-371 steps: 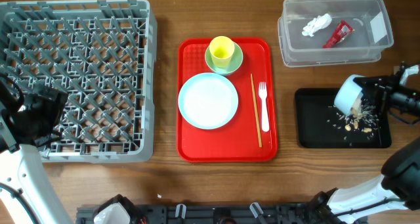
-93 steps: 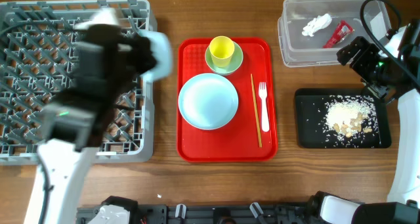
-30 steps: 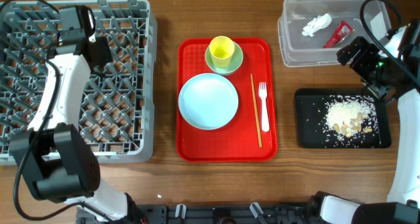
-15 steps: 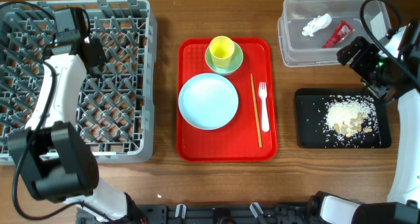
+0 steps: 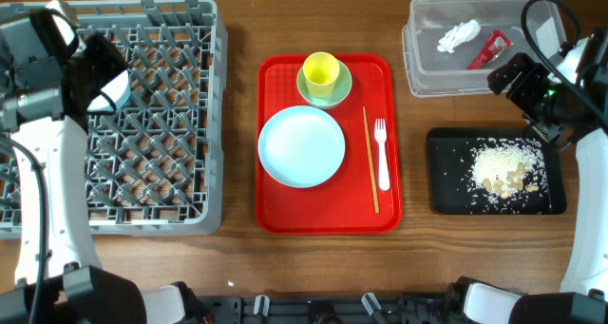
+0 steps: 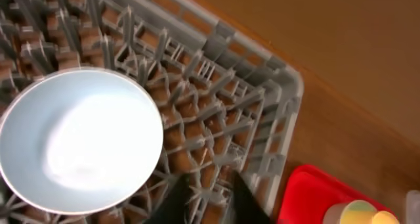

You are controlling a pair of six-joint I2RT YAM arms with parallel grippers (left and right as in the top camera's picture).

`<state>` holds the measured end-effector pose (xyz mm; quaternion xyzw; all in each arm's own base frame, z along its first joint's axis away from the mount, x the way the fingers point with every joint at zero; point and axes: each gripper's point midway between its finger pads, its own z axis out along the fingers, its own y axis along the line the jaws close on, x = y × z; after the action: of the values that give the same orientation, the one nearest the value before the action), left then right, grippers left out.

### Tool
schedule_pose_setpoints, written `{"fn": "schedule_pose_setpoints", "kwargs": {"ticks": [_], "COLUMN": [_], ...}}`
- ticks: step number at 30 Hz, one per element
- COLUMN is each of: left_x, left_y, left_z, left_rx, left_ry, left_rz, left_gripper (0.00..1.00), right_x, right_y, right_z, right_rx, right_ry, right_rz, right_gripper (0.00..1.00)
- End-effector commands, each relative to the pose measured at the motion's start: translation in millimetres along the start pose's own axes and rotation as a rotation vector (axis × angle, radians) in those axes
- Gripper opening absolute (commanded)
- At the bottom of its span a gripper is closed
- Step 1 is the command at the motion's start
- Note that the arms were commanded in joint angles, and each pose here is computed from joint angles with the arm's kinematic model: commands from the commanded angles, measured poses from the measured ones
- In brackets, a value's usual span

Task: Sort waste into correct bins and load items into the dishwasher rack
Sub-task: 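Lower the blue bowl upside down into the rack and open the left gripper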

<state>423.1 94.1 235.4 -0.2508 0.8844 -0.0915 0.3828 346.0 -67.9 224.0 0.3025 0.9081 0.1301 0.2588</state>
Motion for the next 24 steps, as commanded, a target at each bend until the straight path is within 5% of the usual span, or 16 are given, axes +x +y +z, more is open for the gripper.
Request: {"fn": "schedule_pose_setpoints", "kwargs": {"ticks": [1,5,15,18,21,24], "left_x": [26.8,29.9,52.1,49.8,49.6,48.4], "left_y": [18.4,49.7,61.2,53.8,50.1,56.8], "left_z": [32.7,59.4,103.9,106.5,107.4,106.2], "left_rx": [-0.080,-0.228,-0.335,-0.355,-0.350,-0.377], "left_ry": [0.123,0.138,0.206,0.181,0.176,0.176], "left_rz": [0.179,0.188,0.345,0.374,0.379,0.377], "left_gripper": [0.57,0.65,0.60,0.47,0.21,0.20], "right_x": [-1.1,-1.1,-1.1,-1.0,-1.1,-1.1], "right_y": [3.7,3.7,3.7,3.7,3.7,3.7], "right_z": [-2.7,-2.7,-2.7,-2.7,-2.7,-2.7], "right_rx": [-0.019,-0.019,-0.019,-0.019,-0.019,-0.019], "right_ry": [-0.005,-0.005,-0.005,-0.004,-0.005,-0.005], "right_rz": [-0.004,-0.005,-0.005,-0.004,-0.005,-0.004], "right_gripper": [1.00,1.00,1.00,1.00,1.00,1.00]}}
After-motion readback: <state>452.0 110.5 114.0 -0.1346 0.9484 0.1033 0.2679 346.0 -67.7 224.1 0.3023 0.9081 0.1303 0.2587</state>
